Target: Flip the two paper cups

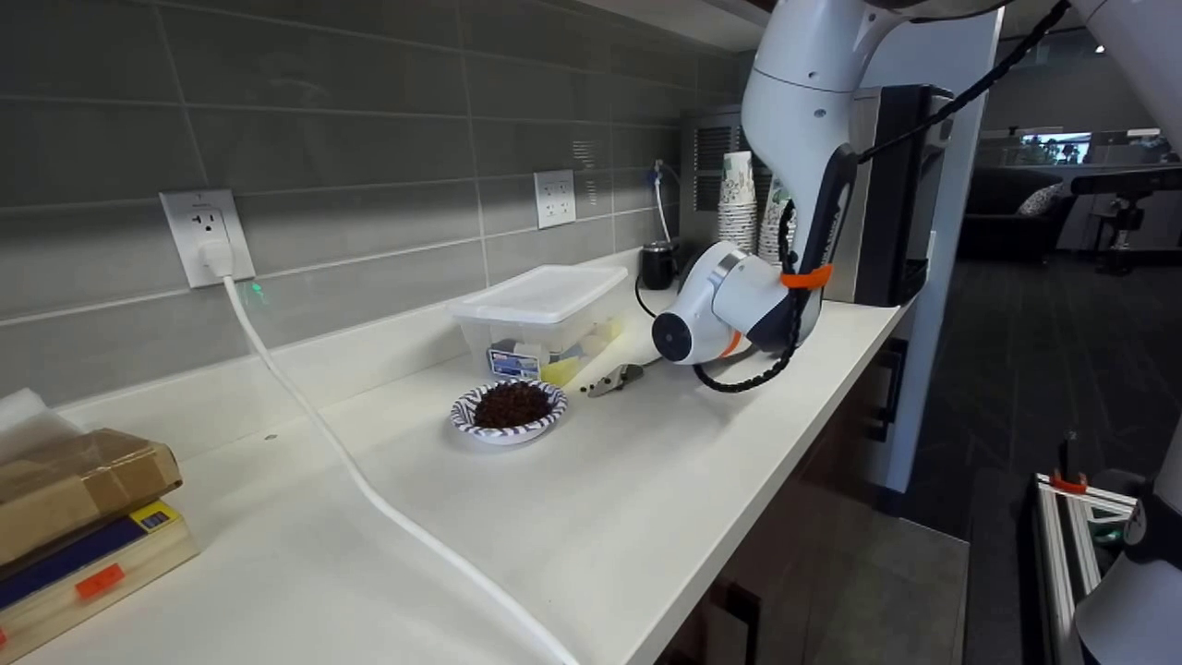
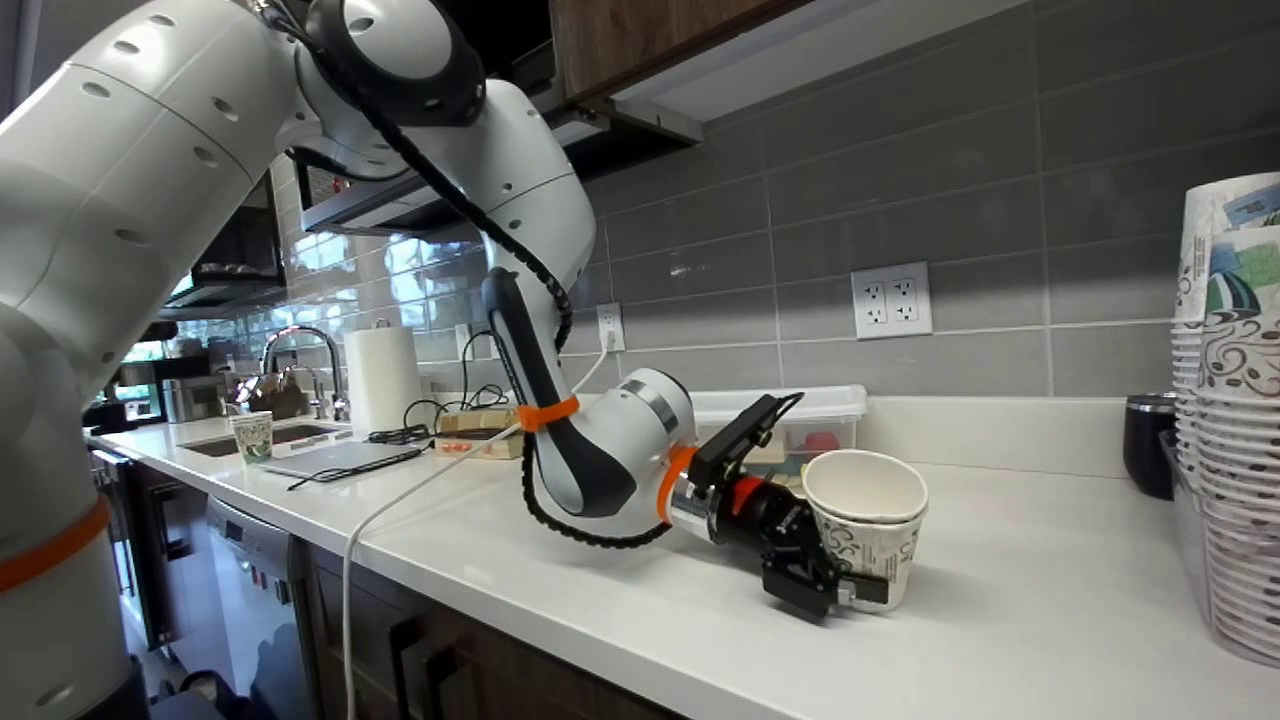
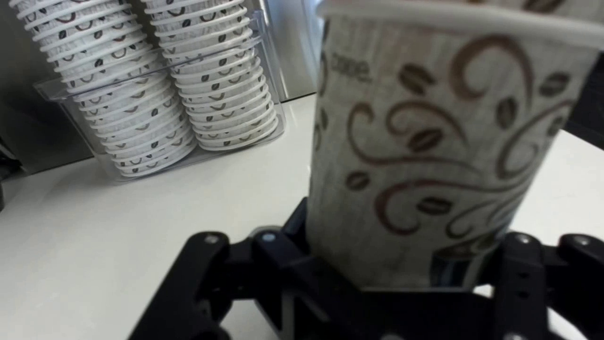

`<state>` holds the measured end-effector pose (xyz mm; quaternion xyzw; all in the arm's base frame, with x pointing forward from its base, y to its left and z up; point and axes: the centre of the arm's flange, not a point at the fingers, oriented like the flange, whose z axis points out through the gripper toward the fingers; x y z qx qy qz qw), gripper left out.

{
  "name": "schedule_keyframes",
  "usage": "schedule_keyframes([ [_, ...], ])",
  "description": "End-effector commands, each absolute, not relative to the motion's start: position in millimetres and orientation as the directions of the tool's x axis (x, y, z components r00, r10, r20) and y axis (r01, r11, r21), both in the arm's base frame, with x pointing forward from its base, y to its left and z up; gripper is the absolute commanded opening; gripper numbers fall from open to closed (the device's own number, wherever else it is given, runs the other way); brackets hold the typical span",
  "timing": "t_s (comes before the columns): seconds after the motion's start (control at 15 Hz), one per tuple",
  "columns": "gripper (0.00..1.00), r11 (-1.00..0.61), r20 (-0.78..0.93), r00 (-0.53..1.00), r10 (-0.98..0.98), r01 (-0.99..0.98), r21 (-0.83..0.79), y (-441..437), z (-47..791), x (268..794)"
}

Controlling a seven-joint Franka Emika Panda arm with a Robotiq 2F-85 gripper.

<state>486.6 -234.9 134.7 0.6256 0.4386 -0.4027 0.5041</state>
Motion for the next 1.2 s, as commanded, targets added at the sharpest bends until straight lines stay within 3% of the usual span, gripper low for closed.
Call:
schedule_keyframes([
  [0.0, 0.36, -0.130, -0.927, 0.335, 0.166, 0.940, 0.316, -232.1, 136.5, 489.2],
  [0.6, 0.35, -0.378, -0.764, 0.574, 0.296, 0.804, 0.458, -166.8, 244.2, 556.1],
  [1.13, 0.35, -0.520, -0.529, 0.825, 0.200, 0.547, 0.656, -213.6, 289.3, 541.7],
])
